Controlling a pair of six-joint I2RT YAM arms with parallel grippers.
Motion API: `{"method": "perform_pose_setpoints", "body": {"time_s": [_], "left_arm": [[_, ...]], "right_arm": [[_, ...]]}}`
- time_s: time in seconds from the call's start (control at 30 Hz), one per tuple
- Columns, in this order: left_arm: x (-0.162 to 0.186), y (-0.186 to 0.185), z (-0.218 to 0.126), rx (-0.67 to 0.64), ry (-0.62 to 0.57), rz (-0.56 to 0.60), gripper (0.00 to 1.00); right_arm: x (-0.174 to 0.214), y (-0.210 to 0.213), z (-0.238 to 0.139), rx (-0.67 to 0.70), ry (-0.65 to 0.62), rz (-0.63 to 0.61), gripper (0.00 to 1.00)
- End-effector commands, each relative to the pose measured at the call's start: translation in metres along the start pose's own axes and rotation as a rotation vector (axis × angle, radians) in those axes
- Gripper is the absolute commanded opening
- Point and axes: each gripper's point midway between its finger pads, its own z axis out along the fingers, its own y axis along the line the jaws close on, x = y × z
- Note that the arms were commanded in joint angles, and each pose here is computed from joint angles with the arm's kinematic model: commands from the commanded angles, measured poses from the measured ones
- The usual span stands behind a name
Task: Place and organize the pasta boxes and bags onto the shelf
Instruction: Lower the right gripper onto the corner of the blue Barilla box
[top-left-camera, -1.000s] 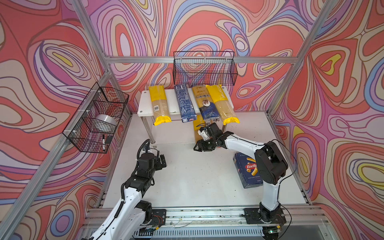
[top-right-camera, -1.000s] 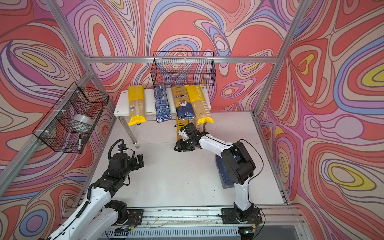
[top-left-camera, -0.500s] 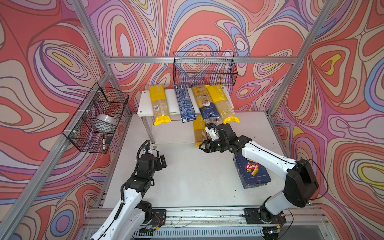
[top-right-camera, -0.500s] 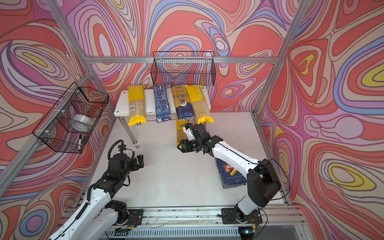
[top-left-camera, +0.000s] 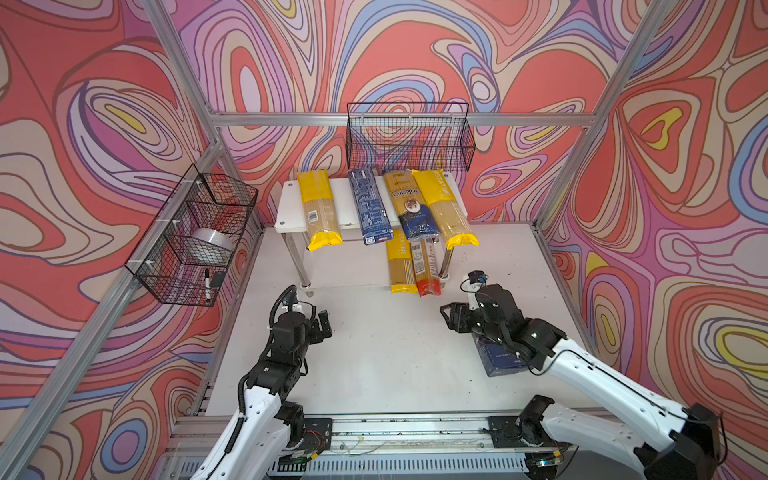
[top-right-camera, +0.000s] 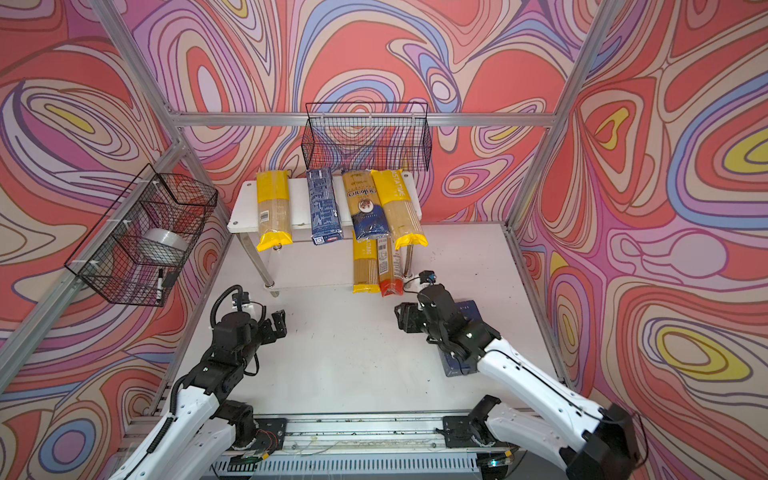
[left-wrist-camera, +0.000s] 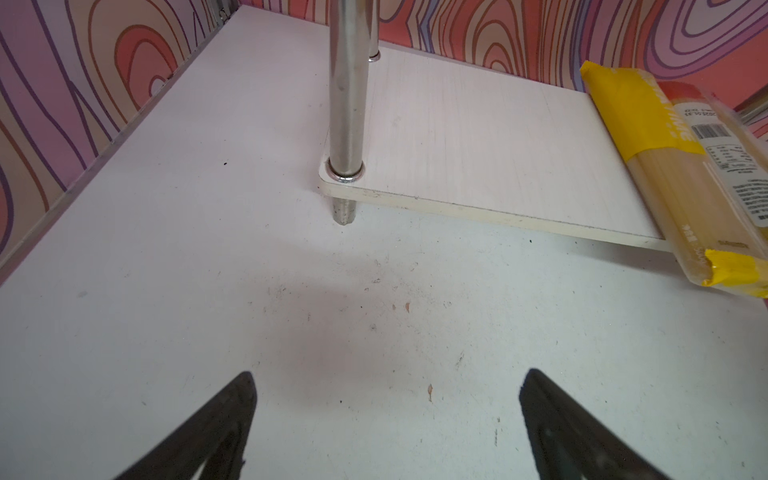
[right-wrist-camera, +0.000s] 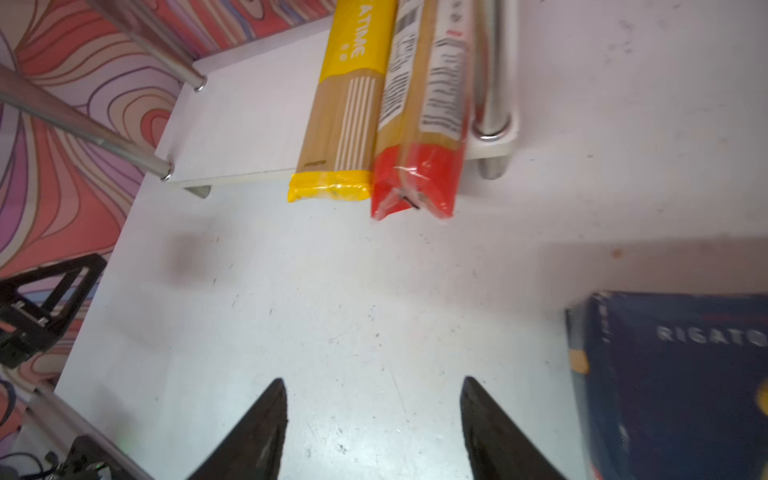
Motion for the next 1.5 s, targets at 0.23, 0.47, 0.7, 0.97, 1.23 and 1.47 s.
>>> {"method": "perform_pose_setpoints", "body": {"time_s": [0.23, 0.47, 0.7, 0.97, 1.23, 1.47], "left_arm": [[0.005, 0.001, 0.001, 0.006, 0.01, -0.001, 1.0], [0.005, 0.001, 0.001, 0.005, 0.011, -0.001, 1.0], [0.005, 0.0, 0.001, 0.007, 0.011, -0.001, 1.0], [0.005, 0.0, 0.002, 0.008, 0.011, -0.001, 1.0], [0.004, 0.0, 0.002, 0.008, 0.01, 0.0, 1.0], [0.005, -0.001, 0.003, 0.01, 0.011, 0.002, 1.0]], "right_arm": [[-0.007, -0.073, -0.032, 0.358, -0.119, 0.047, 0.68], [0.012, -0.074, -0.013, 0.326, -0.037, 0.096, 0.68], [0.034, -0.087, -0.001, 0.349, 0.048, 0.133, 0.69], [0.046, -0.098, 0.007, 0.369, 0.086, 0.16, 0.7], [0.069, -0.111, 0.027, 0.397, 0.163, 0.173, 0.7], [0.083, -0.097, 0.04, 0.314, 0.247, 0.166, 0.72]]}}
